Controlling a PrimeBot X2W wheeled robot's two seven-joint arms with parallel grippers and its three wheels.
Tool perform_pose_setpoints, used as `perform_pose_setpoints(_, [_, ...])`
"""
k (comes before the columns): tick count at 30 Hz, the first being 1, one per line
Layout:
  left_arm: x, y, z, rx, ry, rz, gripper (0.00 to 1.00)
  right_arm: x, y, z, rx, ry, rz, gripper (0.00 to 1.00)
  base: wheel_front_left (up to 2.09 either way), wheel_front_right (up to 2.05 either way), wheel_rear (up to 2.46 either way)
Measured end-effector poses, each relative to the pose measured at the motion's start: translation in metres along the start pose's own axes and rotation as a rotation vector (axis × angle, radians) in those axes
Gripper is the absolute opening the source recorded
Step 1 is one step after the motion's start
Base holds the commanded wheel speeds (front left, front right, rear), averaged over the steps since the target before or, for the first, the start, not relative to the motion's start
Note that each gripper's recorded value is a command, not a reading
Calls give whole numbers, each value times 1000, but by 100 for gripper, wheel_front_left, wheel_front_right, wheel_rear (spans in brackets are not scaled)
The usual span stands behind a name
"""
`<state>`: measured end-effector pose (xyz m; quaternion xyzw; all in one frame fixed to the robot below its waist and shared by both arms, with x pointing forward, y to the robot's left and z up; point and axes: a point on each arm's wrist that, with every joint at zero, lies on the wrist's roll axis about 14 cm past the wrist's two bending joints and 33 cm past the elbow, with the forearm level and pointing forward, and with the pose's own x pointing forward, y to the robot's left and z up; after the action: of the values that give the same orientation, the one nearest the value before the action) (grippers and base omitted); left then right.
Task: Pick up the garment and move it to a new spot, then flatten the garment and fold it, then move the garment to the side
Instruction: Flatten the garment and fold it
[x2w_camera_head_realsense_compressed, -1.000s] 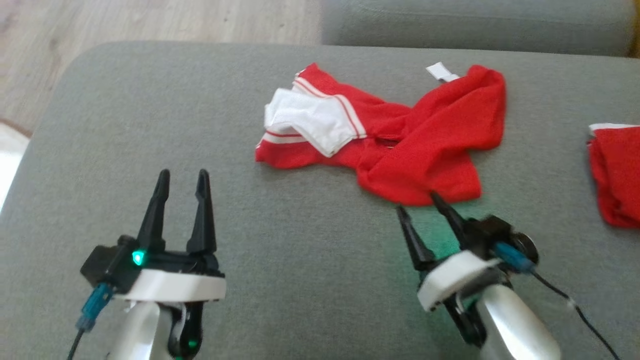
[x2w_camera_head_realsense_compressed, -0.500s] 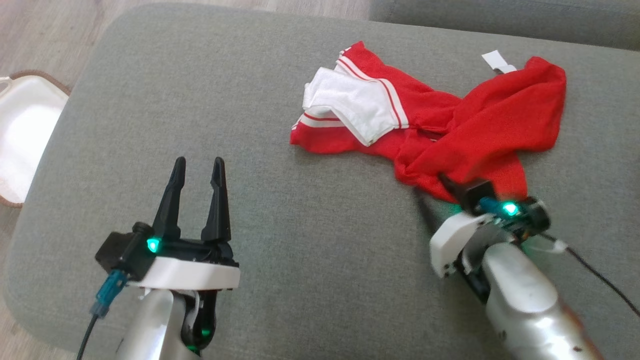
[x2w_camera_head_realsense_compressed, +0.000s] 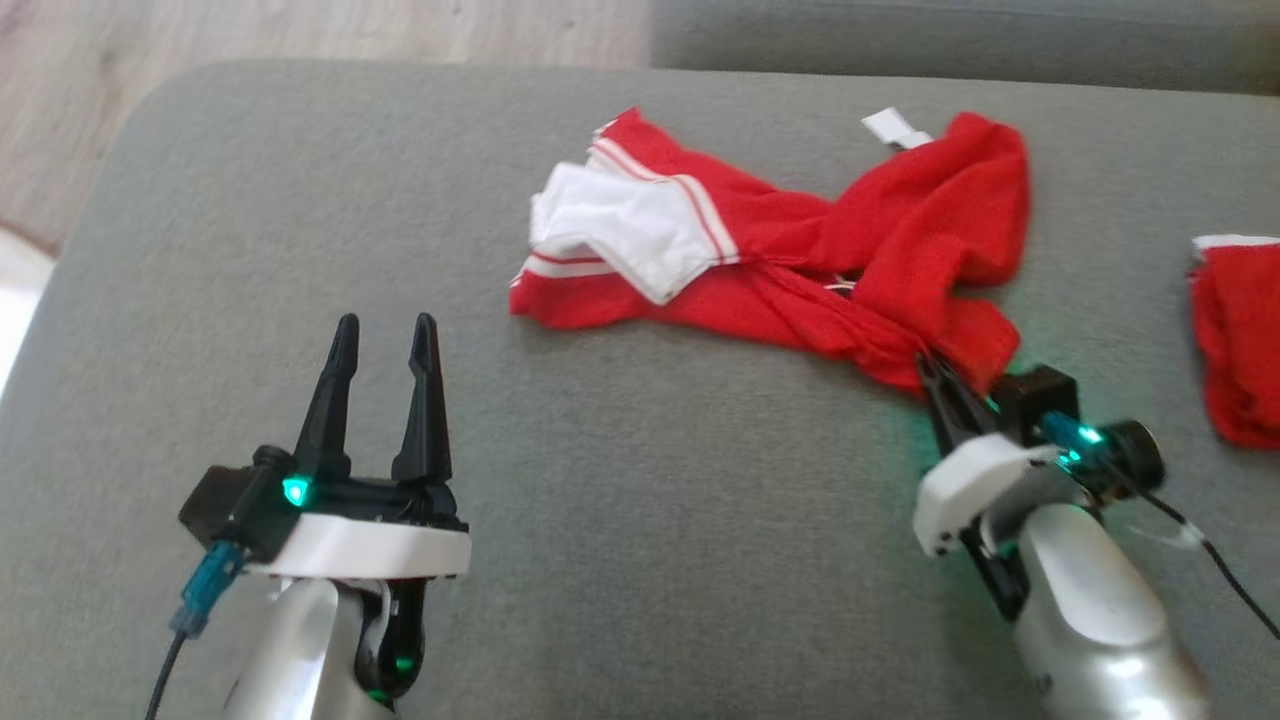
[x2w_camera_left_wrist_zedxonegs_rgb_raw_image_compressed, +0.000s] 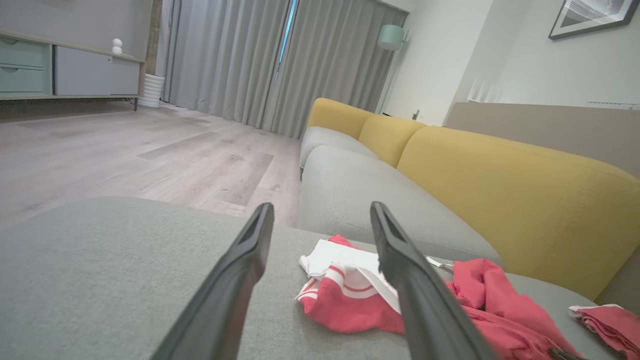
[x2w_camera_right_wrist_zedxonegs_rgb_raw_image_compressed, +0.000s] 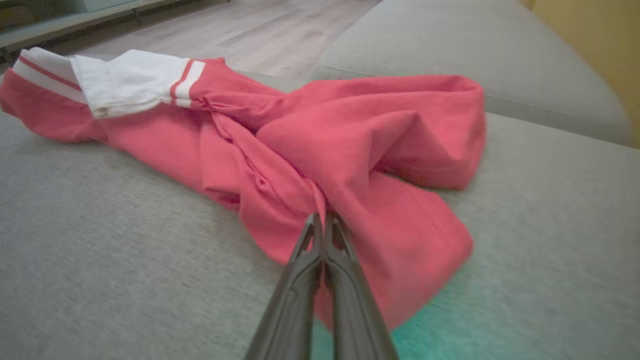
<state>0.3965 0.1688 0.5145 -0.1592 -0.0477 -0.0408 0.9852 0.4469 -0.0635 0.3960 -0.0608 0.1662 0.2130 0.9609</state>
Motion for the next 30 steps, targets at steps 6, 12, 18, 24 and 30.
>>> perform_pose_setpoints(6, [4, -18, 4, -10, -15, -53, 100, -33, -44, -9, 10, 16, -125, 0, 0, 0, 0])
perform_pose_setpoints(12, [5, -29, 10, -14, -31, -83, 100, -62, -92, -14, -5, 49, -258, 0, 0, 0, 0])
perform_pose_setpoints(18, [4, -32, 11, -15, -35, -92, 100, -77, -102, -14, -2, 36, -313, 100, 0, 0, 0])
perform_pose_setpoints(24, [2, -35, 9, -19, -30, -99, 100, -68, -63, 48, 81, -245, -233, 100, 0, 0, 0])
perform_pose_setpoints(30, [3, -39, 10, -21, -35, -111, 100, -76, -25, 66, 176, -356, -132, 100, 0, 0, 0])
